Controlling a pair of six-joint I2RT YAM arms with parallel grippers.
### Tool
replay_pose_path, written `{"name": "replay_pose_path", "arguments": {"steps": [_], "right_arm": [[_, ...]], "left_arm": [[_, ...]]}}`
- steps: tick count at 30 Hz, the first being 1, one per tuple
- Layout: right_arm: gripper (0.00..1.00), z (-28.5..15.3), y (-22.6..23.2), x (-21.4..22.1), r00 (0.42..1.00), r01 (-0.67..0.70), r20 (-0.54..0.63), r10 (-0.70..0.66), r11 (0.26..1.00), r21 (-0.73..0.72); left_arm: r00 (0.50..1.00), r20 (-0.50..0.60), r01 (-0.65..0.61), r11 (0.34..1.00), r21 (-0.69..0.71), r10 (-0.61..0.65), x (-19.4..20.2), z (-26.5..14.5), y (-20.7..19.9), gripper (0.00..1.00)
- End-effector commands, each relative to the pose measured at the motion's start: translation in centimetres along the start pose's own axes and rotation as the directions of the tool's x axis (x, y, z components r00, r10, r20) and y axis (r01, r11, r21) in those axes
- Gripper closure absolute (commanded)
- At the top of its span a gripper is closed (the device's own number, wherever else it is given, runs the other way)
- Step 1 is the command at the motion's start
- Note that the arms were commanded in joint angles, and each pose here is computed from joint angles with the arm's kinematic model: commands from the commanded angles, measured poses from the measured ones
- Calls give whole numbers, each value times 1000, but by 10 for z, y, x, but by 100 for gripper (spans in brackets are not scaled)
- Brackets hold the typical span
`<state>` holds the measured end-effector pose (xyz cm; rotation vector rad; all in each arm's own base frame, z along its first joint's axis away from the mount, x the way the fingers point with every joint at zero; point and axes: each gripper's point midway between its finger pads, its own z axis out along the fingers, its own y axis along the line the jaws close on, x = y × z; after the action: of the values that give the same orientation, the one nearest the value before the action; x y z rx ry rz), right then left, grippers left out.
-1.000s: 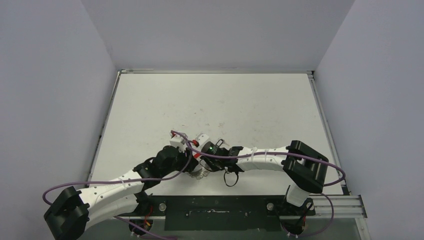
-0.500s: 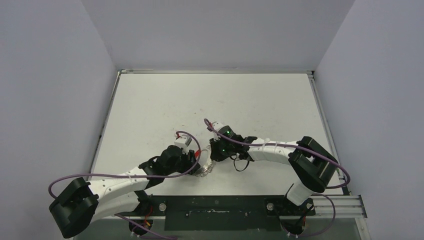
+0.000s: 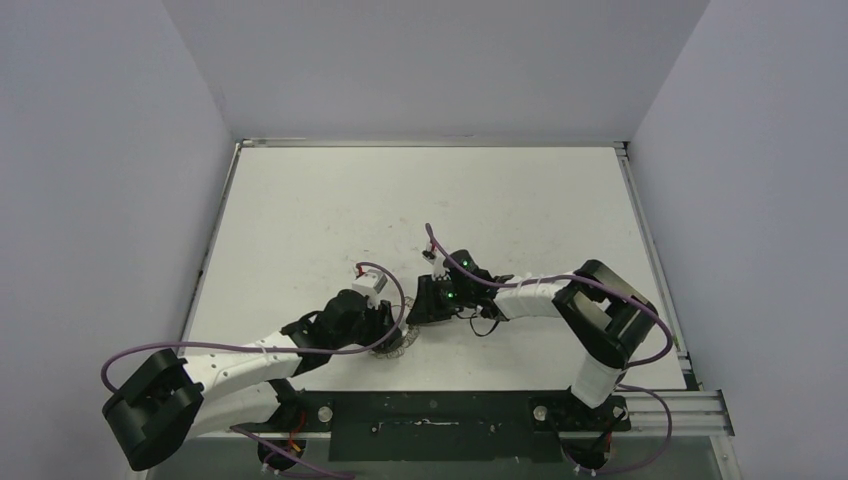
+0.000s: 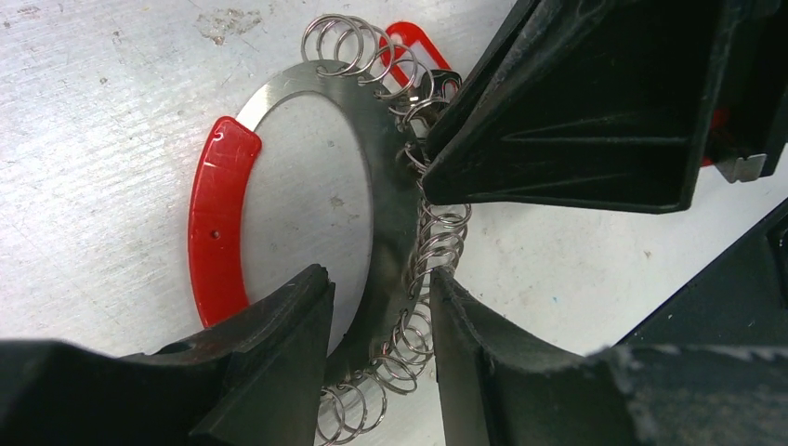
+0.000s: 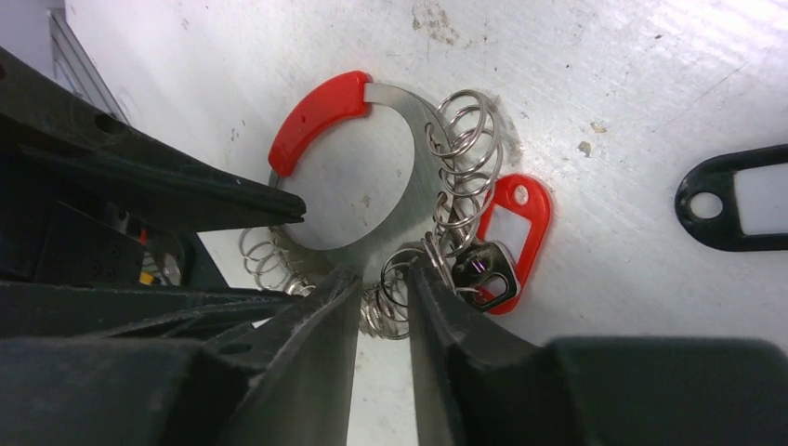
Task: Put the keys on the keyring
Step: Adjust the keyring at the center of the board.
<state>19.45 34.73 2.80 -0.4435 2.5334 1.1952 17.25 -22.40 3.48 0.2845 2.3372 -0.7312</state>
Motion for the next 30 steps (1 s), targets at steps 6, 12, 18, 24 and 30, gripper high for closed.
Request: {"name": "replay_pose_path", "arguments": {"steps": [6, 12, 18, 24, 30], "right_arm": [[62, -28, 10, -28, 985, 146, 88, -151, 987, 66], [64, -41, 13, -26, 956, 280, 47, -290, 948, 150], [70, -38, 9, -11, 889, 456, -92, -449, 841, 292], [71, -27, 4, -11, 881, 468, -123, -457, 808, 359], [72, -24, 1, -16, 878, 473, -127, -462, 793, 385]], "left_arm": [[998, 67, -9, 999, 49, 6, -22, 0, -14, 59], [997, 72, -10, 999, 52, 6, -23, -1, -14, 60], [997, 80, -19, 998, 56, 14, -23, -2, -14, 60], [996, 84, -22, 998, 61, 16, -25, -4, -15, 60], [997, 81, -21, 998, 56, 16, -23, -5, -13, 61]]}}
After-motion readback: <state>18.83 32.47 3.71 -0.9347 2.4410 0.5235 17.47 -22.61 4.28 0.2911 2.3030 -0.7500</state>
